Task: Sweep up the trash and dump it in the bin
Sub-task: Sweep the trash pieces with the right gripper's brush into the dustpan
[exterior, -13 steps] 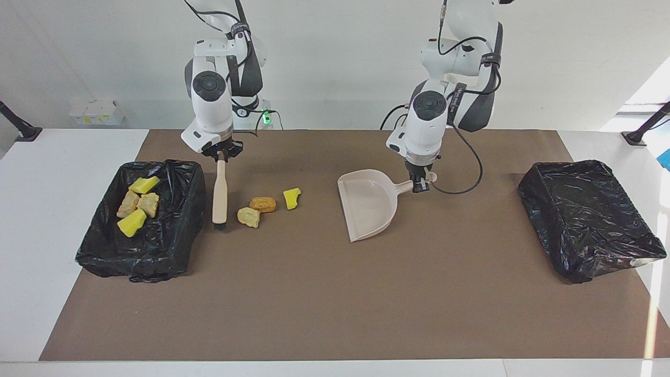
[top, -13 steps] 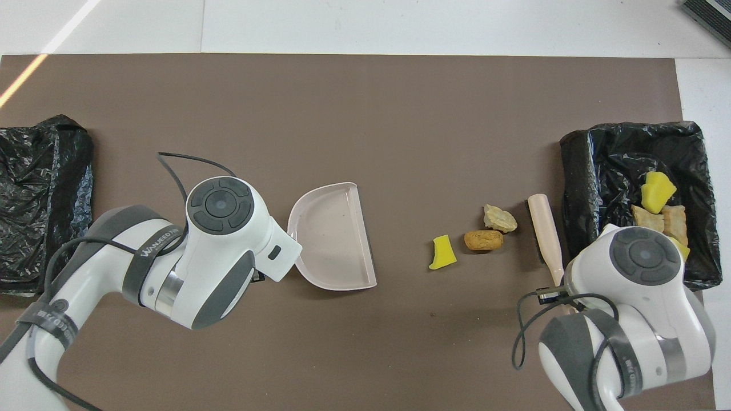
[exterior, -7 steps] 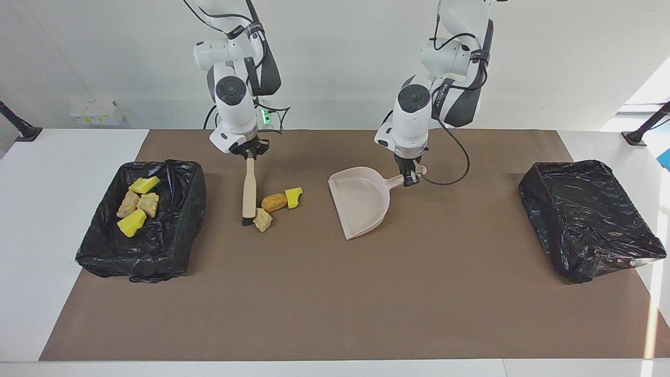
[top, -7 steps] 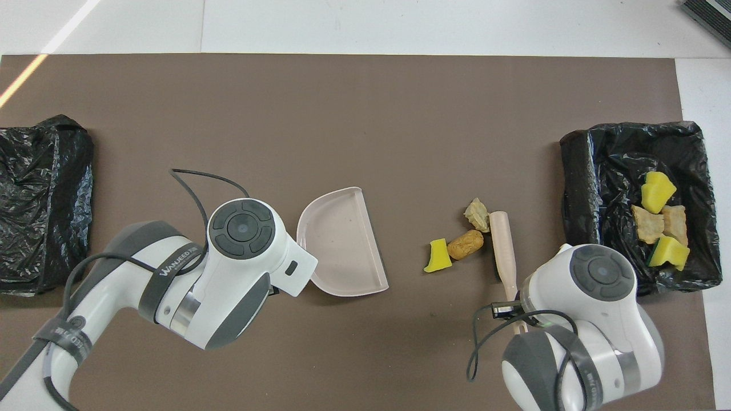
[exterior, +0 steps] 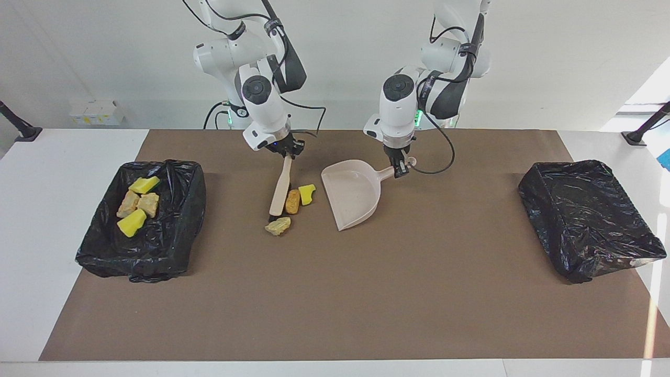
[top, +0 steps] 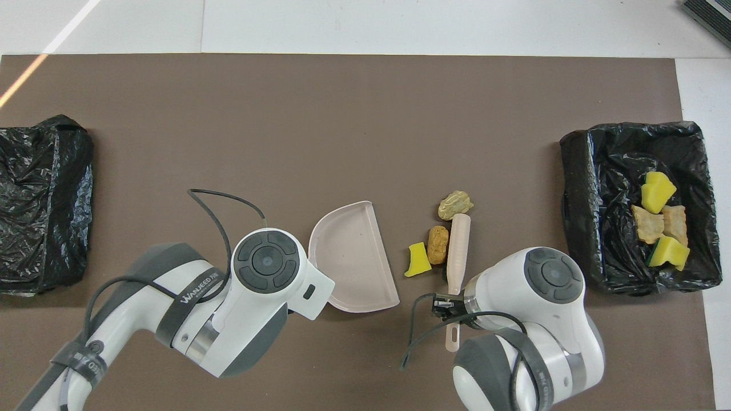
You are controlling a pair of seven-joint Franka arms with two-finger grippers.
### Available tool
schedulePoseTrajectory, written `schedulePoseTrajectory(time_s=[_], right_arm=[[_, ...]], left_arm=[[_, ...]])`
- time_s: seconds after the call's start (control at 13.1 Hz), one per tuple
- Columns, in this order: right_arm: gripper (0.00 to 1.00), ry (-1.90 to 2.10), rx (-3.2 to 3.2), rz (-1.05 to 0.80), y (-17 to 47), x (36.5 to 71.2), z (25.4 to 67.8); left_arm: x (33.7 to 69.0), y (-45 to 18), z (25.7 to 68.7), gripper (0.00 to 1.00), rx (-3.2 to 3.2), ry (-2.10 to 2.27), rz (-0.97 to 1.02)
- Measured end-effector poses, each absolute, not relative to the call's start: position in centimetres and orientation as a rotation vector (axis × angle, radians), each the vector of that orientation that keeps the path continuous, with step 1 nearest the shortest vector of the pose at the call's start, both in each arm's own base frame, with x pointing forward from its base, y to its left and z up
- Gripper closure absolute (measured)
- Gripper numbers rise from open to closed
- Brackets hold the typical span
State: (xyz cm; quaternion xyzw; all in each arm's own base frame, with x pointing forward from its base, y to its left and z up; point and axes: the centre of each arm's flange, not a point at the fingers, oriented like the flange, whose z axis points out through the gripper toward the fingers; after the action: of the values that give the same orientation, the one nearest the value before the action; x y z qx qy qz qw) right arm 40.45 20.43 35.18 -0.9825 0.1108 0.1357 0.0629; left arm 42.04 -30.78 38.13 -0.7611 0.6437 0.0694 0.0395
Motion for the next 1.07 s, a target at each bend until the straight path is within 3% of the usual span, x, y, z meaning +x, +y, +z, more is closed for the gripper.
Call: schedulePoseTrajectory(time_s=[0.31,0.84,1.07], right_arm=[[0.73,0.389,-2.868,0.445,22.1,40.6,35.6],[0.73,0.128,-2.888,0.454,29.6,35.7,36.8],[0.73,0.055,-2.882,0.413,30.6,35.1,37.6]], left_arm=[[41.6,-31.1,37.4,0.67,-2.324,1.986,0.19],[42.4,-31.4,36.5,0.67,-2.303,2.025,0.078],[43.9,-30.0,35.9,0.67,-2.271,2.067,0.052]])
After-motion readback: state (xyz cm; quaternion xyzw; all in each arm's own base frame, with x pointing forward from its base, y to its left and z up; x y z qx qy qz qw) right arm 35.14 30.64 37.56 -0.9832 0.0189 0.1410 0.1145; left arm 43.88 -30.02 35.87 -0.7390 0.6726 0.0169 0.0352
